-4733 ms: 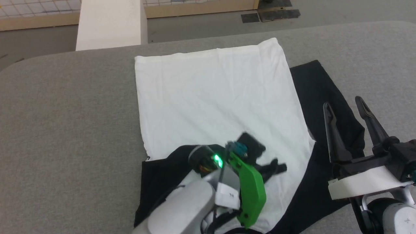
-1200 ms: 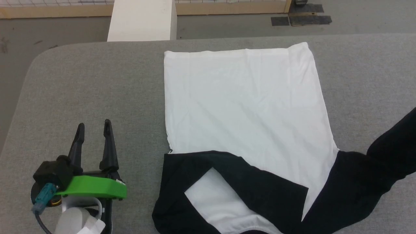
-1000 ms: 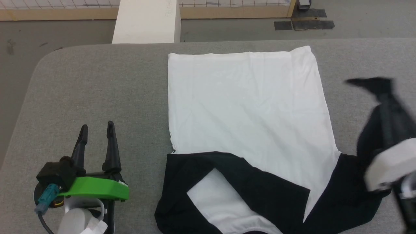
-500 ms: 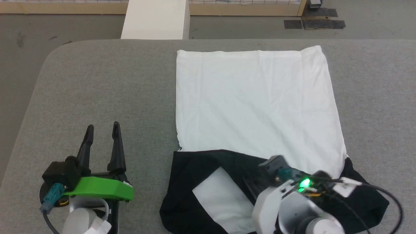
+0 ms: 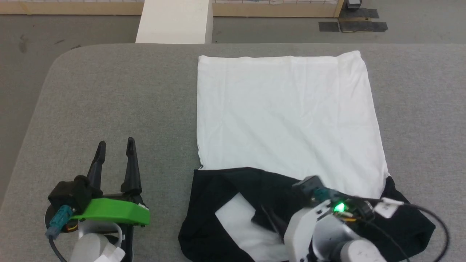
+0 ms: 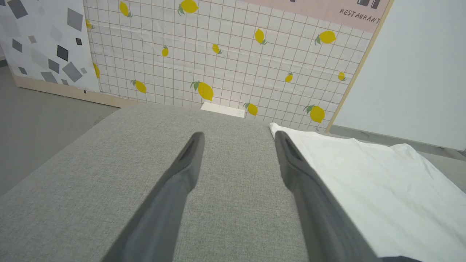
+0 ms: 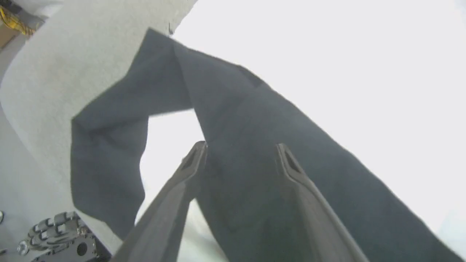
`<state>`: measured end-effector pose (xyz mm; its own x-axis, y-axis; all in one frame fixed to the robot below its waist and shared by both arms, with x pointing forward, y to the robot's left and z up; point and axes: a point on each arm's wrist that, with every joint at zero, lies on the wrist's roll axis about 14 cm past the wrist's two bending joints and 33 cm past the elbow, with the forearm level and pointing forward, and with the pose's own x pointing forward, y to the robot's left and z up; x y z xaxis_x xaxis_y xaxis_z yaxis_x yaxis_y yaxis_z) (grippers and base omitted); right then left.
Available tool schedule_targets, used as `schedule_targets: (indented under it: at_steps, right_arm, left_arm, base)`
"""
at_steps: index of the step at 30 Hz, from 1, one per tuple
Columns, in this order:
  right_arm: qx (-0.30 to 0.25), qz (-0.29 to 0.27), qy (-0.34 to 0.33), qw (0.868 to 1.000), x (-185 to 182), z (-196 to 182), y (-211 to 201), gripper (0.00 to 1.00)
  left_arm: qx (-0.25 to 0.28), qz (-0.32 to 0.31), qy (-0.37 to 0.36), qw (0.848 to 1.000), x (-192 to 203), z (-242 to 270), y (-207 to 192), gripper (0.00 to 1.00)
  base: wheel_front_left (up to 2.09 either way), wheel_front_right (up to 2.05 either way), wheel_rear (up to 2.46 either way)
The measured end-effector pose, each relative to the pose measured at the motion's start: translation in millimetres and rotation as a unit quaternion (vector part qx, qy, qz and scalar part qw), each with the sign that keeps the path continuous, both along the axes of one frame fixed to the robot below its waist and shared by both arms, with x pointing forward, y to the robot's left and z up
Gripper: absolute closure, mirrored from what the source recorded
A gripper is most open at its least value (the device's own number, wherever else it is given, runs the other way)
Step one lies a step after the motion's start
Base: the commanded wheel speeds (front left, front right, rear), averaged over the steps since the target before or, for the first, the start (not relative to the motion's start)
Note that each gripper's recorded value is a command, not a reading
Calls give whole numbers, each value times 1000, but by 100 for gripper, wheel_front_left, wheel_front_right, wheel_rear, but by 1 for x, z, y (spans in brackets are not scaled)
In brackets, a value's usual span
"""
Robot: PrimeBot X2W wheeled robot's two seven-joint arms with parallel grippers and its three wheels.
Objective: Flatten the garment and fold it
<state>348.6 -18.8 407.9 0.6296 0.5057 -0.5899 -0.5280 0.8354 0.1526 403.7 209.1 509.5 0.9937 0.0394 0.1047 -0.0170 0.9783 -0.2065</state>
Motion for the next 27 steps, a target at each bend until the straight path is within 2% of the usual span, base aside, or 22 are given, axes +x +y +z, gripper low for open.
schedule_targets:
  at_steps: [2,4,8,11,15,23,27]
  right_arm:
    - [28,-22,-48,998,15,24,-5,0]
    - [60,-57,-117,990,34,57,-19,0]
    - [96,-136,-236,957,59,111,-66,0]
    - [95,-180,-292,934,65,132,-98,0]
    - [80,-222,-323,917,68,138,-131,0]
    - [43,-256,-325,909,88,122,-167,0]
    - [33,-261,-319,911,103,113,-172,0]
  left_arm:
    - [0,-2,-1,1000,1,0,-2,0]
    - [0,-8,0,1000,2,0,-4,0]
    - [7,-25,-1,1000,6,1,-11,0]
    - [15,-44,-2,999,13,3,-17,0]
    - [26,-77,-8,997,35,12,-28,0]
    - [43,-145,5,989,108,32,-47,0]
    - [40,-178,63,981,149,23,-55,0]
  base:
    - [0,0,0]
    - [0,0,0]
    - [0,0,0]
    - [0,0,0]
    - [0,0,0]
    - [0,0,0]
    - [0,0,0]
